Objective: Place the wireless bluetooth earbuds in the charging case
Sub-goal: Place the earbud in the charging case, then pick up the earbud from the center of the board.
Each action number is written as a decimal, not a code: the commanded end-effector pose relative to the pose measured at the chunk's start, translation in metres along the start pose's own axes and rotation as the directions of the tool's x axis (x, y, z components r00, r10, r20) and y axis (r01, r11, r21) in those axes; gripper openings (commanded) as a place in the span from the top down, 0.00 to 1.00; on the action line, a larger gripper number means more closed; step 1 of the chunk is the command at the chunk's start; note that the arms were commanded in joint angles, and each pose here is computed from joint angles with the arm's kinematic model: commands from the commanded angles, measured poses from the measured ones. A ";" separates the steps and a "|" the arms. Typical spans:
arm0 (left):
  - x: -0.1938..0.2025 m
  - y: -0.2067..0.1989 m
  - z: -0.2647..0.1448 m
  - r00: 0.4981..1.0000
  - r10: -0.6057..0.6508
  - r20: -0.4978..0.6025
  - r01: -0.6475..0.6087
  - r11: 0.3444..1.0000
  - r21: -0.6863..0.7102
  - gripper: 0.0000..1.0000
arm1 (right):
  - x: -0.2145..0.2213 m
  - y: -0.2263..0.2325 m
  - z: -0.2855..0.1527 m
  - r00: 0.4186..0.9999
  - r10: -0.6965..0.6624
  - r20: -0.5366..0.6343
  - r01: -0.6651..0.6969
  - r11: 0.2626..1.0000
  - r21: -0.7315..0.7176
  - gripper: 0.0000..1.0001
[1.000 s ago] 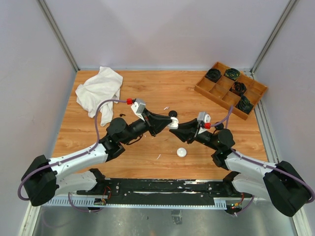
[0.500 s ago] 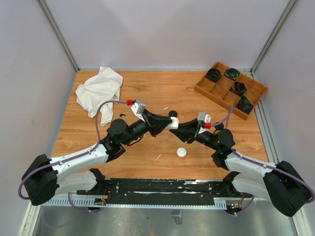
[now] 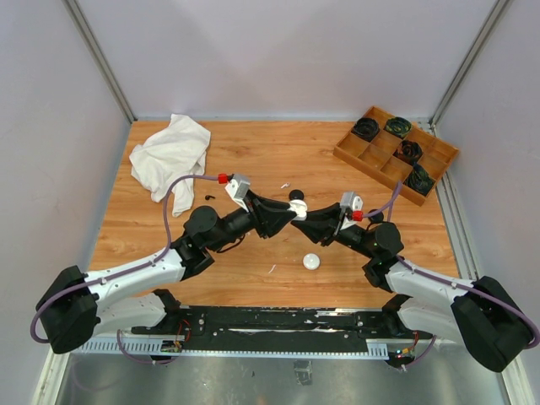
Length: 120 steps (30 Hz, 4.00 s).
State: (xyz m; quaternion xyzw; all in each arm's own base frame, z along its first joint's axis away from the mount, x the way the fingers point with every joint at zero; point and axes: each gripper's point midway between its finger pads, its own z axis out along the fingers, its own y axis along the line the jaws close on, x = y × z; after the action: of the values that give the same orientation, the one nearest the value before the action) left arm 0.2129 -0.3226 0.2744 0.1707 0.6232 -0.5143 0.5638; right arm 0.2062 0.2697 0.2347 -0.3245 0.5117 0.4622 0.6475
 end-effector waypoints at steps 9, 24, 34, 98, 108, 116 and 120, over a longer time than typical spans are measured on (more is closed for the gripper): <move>-0.019 0.026 -0.005 0.996 0.086 -0.010 -0.086 0.978 -0.188 0.41 | -0.009 -0.026 -0.015 0.997 -0.066 0.051 0.058 0.988 0.145 0.97; 0.015 0.141 0.037 0.944 0.109 -0.312 -0.232 0.890 -0.392 0.38 | 0.010 -0.056 -0.046 0.993 -0.106 -0.054 0.118 0.929 0.352 0.97; 0.046 0.211 0.076 0.887 0.099 -0.451 -0.318 0.840 -0.441 0.38 | 0.014 -0.060 -0.050 0.991 -0.117 -0.071 0.135 0.916 0.377 0.97; 0.171 0.241 -0.069 0.725 -0.324 -0.608 -0.286 0.662 -0.693 0.78 | 0.023 -0.049 -0.038 0.996 -0.050 -0.078 0.072 0.952 0.299 0.96; 0.177 0.224 -0.079 0.731 -0.365 -0.577 -0.242 0.651 -0.719 0.68 | 0.026 -0.049 -0.037 0.996 -0.036 -0.084 0.060 0.953 0.296 0.94; 0.185 0.209 -0.077 0.716 -0.392 -0.578 -0.202 0.676 -0.709 0.59 | 0.026 -0.048 -0.037 0.996 -0.035 -0.085 0.059 0.955 0.291 0.94; 0.186 0.200 -0.079 0.711 -0.407 -0.573 -0.181 0.682 -0.709 0.56 | 0.026 -0.048 -0.037 0.996 -0.033 -0.083 0.056 0.956 0.289 0.94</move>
State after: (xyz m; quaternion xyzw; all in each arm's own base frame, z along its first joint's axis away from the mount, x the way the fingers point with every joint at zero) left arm 0.3039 -0.2492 0.0232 0.0715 0.9307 -0.1625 0.3199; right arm 0.2298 0.2322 0.1776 -0.2655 0.6117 0.3564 0.6545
